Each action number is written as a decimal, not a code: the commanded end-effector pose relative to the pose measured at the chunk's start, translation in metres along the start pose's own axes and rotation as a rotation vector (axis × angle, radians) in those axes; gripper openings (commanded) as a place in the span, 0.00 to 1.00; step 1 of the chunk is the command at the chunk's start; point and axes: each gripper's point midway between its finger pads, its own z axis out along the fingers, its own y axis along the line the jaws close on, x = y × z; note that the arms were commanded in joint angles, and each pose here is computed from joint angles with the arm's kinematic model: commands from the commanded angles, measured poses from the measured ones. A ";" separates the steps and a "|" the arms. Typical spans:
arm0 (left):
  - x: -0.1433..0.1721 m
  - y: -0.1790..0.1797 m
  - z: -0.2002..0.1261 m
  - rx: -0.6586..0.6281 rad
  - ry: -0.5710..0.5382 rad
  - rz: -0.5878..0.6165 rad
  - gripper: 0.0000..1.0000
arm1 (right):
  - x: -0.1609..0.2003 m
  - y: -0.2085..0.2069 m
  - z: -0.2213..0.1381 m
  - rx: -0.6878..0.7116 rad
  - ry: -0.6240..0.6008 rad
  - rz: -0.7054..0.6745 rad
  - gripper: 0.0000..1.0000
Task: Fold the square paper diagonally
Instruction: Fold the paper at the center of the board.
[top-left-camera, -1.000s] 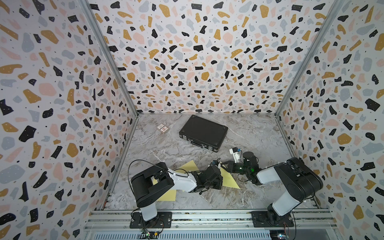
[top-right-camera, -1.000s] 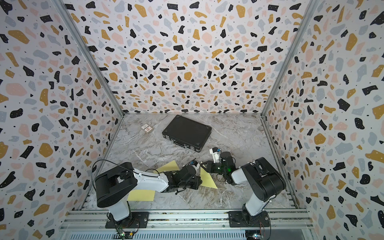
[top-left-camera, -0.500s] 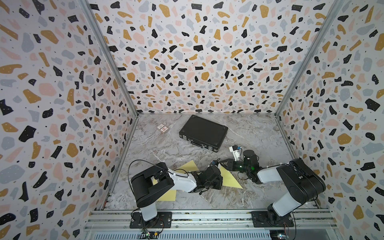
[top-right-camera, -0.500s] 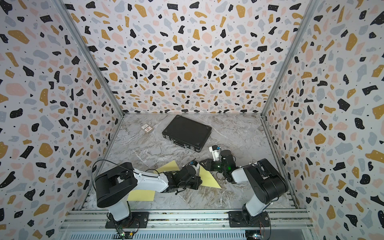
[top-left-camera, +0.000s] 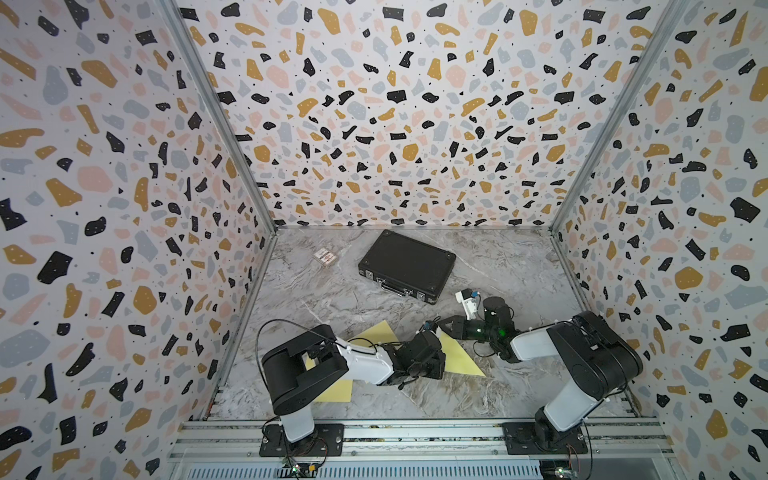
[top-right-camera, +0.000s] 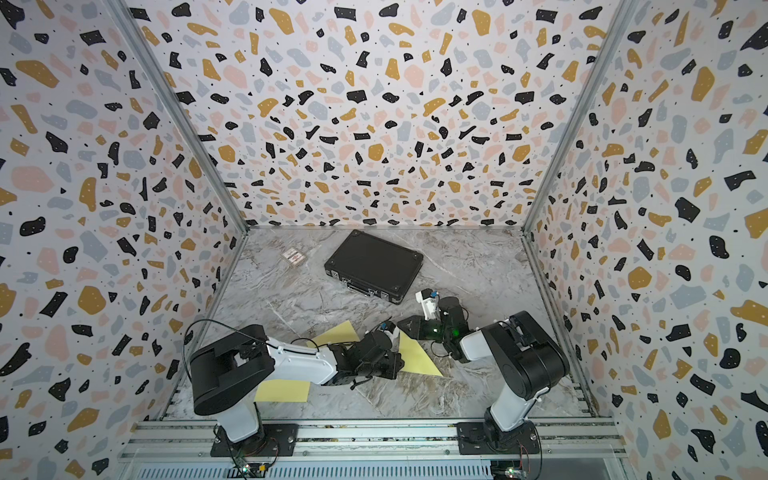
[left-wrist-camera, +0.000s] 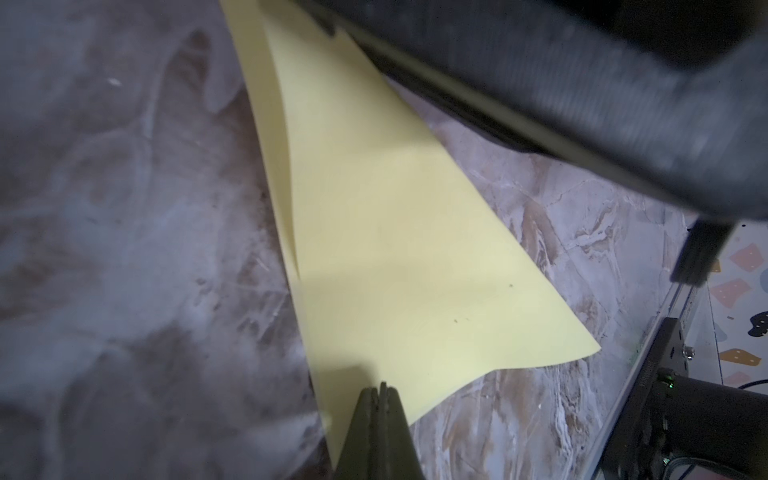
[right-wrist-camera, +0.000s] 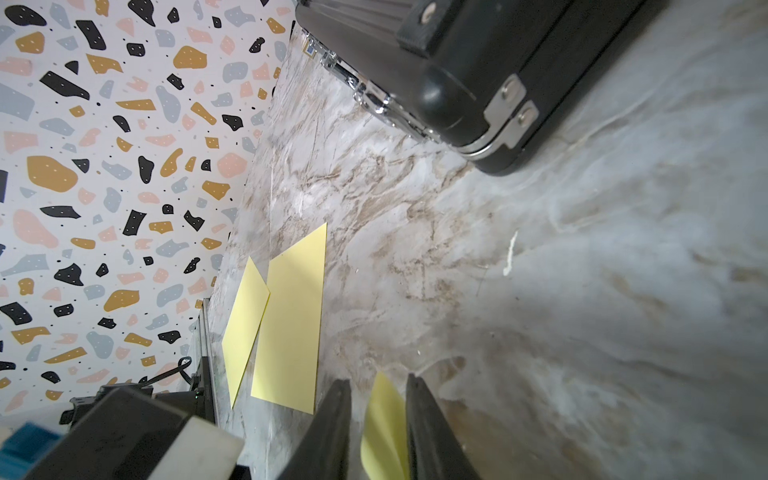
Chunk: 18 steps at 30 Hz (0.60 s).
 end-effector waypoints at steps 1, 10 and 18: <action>0.089 0.091 -0.007 -0.319 0.296 -0.014 0.00 | -0.006 0.006 0.002 -0.028 0.000 -0.028 0.32; 0.089 0.090 -0.007 -0.320 0.296 -0.011 0.00 | -0.002 0.005 0.001 -0.028 0.014 -0.025 0.46; 0.089 0.091 -0.008 -0.324 0.296 -0.011 0.00 | 0.011 -0.019 -0.016 0.158 0.041 -0.050 0.46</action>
